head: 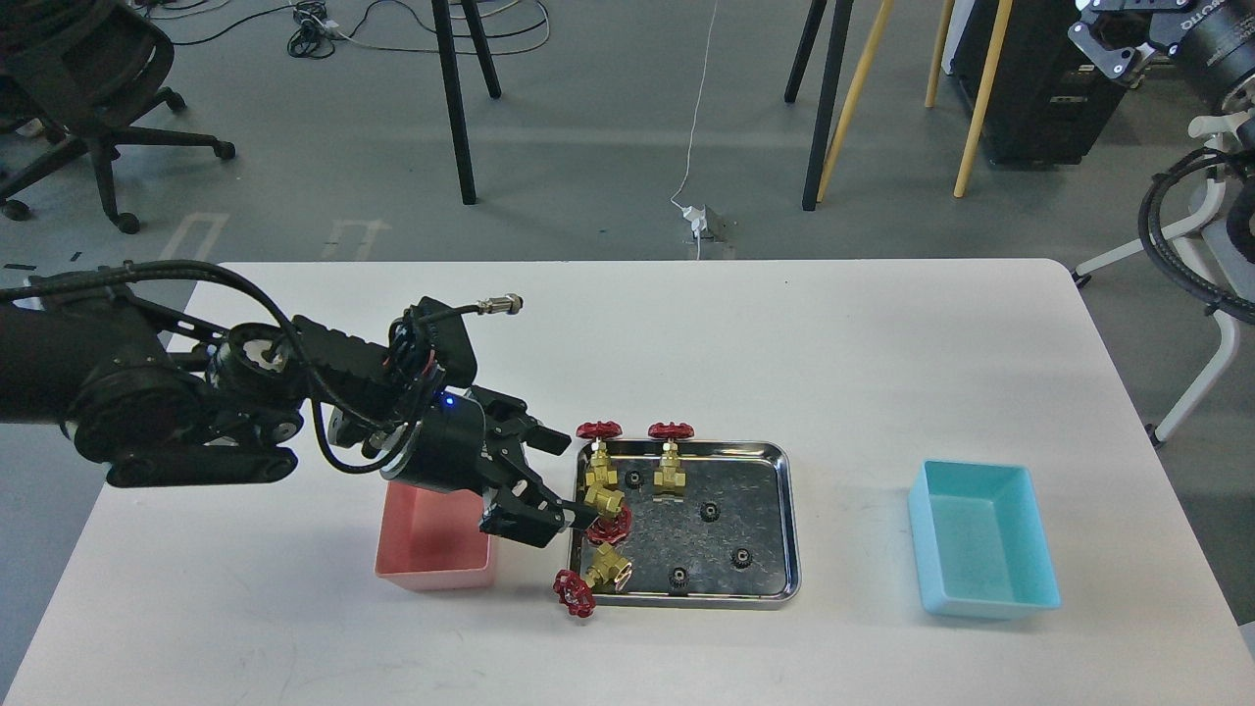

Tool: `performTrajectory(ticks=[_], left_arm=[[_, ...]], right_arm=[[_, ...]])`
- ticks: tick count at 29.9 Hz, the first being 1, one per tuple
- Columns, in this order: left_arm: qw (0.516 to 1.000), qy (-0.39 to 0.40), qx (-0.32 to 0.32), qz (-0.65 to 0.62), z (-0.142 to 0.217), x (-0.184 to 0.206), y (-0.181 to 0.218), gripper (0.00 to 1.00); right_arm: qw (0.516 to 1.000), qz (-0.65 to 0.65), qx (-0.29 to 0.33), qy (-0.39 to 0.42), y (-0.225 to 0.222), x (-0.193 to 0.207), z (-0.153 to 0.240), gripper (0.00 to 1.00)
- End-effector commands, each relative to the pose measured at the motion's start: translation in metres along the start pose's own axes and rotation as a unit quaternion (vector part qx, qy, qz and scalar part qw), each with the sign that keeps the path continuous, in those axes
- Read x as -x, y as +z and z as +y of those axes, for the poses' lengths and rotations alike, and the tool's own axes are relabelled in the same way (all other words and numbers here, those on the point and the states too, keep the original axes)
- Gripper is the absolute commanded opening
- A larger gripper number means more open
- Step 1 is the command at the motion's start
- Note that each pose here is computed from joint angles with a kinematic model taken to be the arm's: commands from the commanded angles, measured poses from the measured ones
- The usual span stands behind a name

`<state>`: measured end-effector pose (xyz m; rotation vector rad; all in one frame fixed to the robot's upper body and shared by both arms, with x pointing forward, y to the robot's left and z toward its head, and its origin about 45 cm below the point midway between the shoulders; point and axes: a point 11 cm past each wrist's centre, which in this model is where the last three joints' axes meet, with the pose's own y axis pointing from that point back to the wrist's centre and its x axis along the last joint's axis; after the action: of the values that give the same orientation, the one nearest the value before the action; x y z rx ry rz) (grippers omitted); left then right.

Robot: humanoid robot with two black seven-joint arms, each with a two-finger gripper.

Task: Place valve in pink box and gear in blue box
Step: 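Lower the left gripper onto the brass valve nearest the pink box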

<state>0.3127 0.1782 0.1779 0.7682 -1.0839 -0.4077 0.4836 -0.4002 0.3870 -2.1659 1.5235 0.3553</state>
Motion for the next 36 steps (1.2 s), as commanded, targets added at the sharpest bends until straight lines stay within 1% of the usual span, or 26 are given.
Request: performTrajectory(ticks=[1, 6, 11, 14, 19, 27, 36], left_arm=[[0.999, -0.023, -0.002, -0.031, -0.01, 0.0, -0.004, 0.95], [0.997, -0.049, -0.019, -0.061, -0.022, -0.001, -0.019, 0.95], [0.995, -0.055, -0.034, -0.078, -0.028, -0.006, -0.029, 0.95], [0.995, -0.058, -0.028, -0.075, -0.034, -0.001, -0.027, 0.93], [0.995, -0.06, -0.038, -0.068, -0.036, 0.009, -0.034, 0.9], [0.995, -0.053, -0.032, -0.074, -0.044, 0.009, -0.031, 0.83], [0.996, -0.043, -0.015, -0.082, -0.056, 0.002, -0.02, 0.82]], right_arm=[[1.0, 0.001, -0.002, 0.004, -0.002, -0.002, 0.001, 1.0], [1.0, 0.002, 0.002, 0.018, 0.002, -0.013, 0.008, 1.0], [1.0, 0.002, 0.006, 0.025, 0.005, -0.018, 0.013, 1.0], [1.0, 0.002, 0.007, 0.026, 0.005, -0.02, 0.014, 1.0], [1.0, 0.001, 0.009, 0.027, 0.008, -0.02, 0.015, 1.0], [0.999, -0.002, 0.016, 0.033, 0.015, -0.025, 0.019, 1.0], [0.999, -0.003, 0.02, 0.038, 0.019, -0.029, 0.023, 1.0]])
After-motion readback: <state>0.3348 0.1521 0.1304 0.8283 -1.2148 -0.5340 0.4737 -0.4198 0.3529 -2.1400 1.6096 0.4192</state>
